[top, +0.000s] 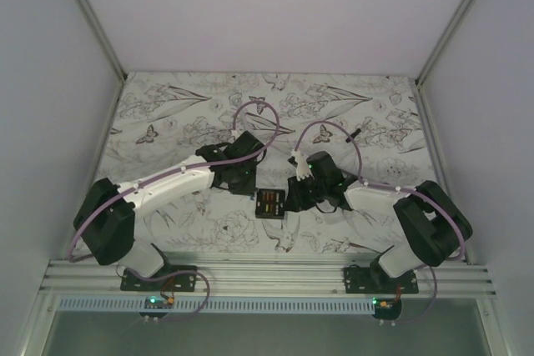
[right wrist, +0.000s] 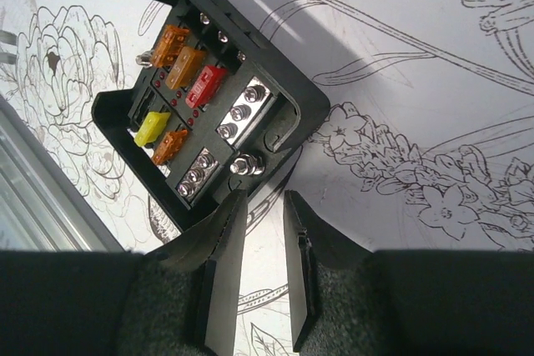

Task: Snap on the fuse box
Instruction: Adjust the fuse box base at the center of the board, then install the fuse at the fuse box base.

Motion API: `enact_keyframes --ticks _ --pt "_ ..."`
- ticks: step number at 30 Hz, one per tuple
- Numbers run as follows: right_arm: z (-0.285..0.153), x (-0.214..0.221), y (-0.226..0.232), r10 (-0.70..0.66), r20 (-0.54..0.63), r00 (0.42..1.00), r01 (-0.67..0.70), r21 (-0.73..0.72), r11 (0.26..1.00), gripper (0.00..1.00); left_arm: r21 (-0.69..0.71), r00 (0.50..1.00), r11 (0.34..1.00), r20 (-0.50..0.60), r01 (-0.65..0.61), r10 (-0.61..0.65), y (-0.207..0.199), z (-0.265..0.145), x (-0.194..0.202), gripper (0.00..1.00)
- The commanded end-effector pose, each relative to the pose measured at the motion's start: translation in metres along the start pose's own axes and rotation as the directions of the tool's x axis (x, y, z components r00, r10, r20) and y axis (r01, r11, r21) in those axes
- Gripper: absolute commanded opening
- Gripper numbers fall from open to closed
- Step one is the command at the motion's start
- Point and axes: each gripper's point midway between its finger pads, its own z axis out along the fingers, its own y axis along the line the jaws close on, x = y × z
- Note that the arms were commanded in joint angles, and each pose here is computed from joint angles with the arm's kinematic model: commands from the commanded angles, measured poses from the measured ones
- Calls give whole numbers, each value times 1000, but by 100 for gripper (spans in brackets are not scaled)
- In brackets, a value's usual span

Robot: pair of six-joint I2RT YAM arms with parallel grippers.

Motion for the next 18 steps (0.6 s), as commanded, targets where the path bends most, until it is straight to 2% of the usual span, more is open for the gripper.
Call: enact_keyframes --ticks 1,7,12,14,18 --pt "-2 -6 16 -22 28 999 24 -60 998 31 -54 1000 999 -27 -5 4 0 3 7 0" --pt "-6 -7 13 -37 36 999 38 -36 999 31 -70 999 997 -44 -30 27 -7 9 10 0" --pt "-24 -20 -18 -57 111 992 36 183 982 35 -95 997 994 -66 -48 42 -9 15 13 0" --pt "-31 -23 -28 -61 137 989 26 247 969 41 -103 996 993 -74 -55 47 -11 17 15 0" --pt "-44 -27 -46 -60 186 981 -10 355 935 63 -149 996 987 -73 -59 48 -11 19 20 0"
